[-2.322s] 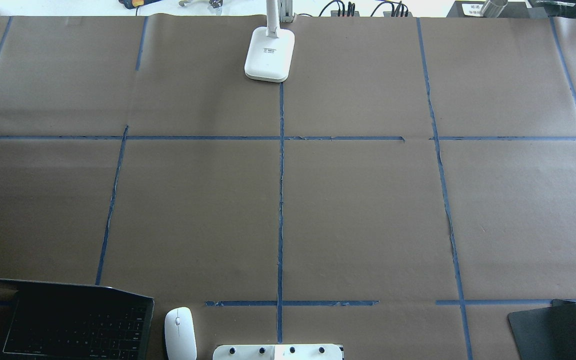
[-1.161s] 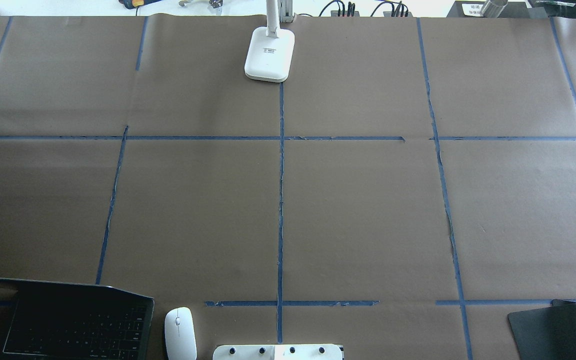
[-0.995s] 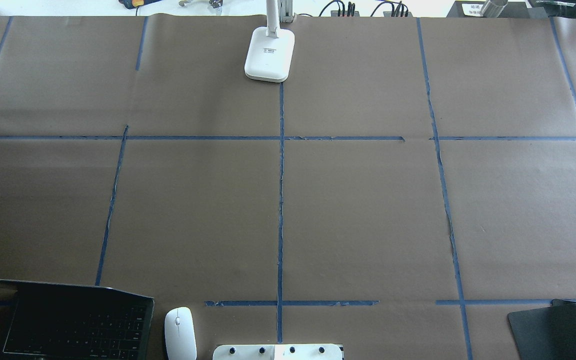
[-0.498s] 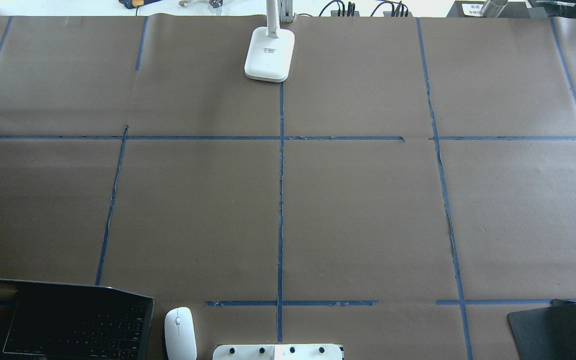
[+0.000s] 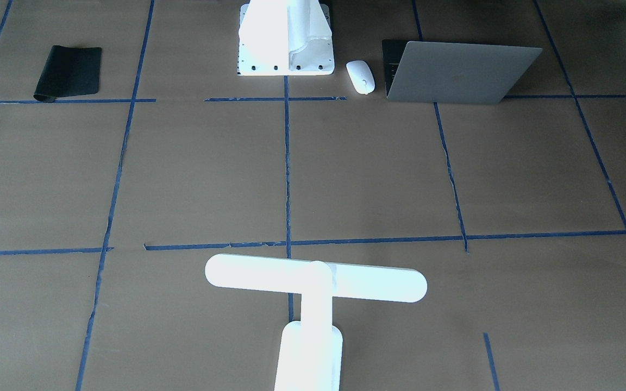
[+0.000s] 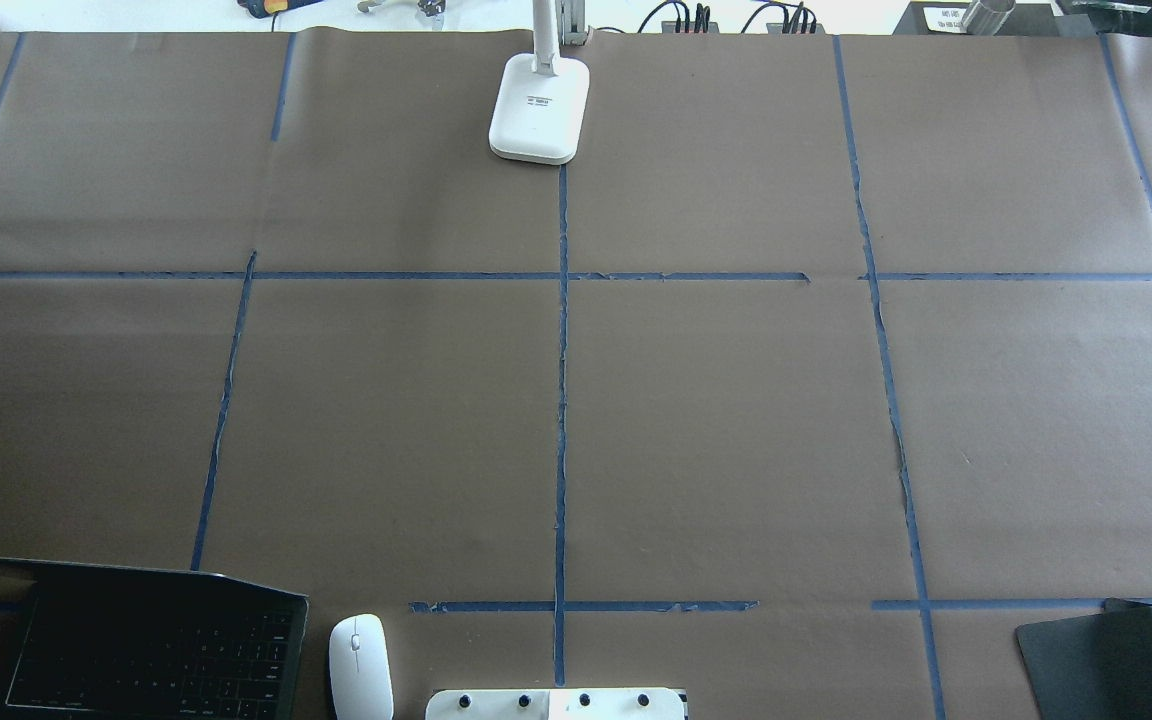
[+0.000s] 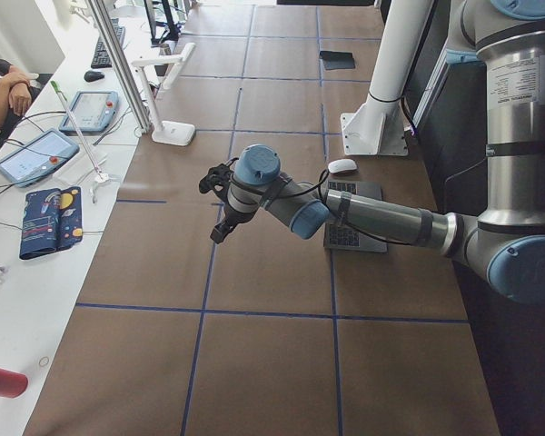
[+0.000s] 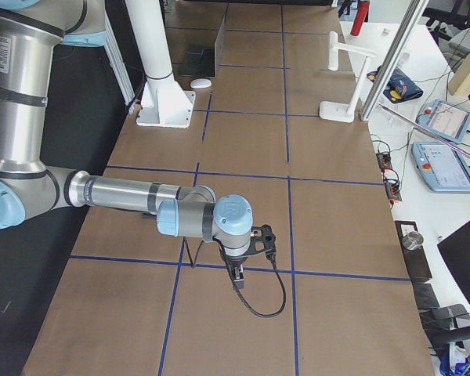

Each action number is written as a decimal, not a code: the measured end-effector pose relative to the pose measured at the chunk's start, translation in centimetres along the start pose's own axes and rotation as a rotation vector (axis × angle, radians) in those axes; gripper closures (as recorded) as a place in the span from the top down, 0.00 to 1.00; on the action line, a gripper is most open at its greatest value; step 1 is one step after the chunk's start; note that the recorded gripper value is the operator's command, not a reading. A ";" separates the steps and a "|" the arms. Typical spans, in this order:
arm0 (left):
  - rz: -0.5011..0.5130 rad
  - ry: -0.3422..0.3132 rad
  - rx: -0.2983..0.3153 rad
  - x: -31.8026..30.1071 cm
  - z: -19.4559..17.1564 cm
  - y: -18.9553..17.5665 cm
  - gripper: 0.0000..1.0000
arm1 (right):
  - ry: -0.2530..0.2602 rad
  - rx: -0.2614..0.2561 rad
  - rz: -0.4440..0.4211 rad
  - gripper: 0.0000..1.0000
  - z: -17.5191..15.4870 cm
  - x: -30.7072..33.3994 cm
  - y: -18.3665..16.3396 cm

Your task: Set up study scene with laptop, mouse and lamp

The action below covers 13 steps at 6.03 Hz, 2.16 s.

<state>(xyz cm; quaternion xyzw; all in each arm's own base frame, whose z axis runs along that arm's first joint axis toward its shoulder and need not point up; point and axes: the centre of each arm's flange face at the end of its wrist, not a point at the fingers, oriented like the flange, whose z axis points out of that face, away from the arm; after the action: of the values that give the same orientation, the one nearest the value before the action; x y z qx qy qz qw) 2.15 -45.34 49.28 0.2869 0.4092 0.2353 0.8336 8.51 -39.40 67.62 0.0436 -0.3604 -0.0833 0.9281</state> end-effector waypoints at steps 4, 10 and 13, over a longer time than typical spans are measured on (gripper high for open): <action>0.343 0.339 0.083 14.1 1.4 -0.5 1.00 | -0.001 -0.006 0.004 1.00 0.2 0.1 0.4; 0.585 0.577 0.025 25.6 4.4 0.4 1.00 | -0.003 -0.007 0.012 1.00 0.3 0.2 0.5; 0.625 0.609 -0.035 25.6 5.4 3.8 0.95 | -0.003 -0.008 0.013 1.00 0.3 0.2 0.5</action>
<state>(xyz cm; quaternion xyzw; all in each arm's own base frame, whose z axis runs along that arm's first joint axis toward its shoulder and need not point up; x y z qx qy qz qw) 20.12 -28.05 40.54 0.3004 0.5258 0.5570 0.5684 8.48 -38.96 68.08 0.0372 -0.3618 -0.0786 0.9282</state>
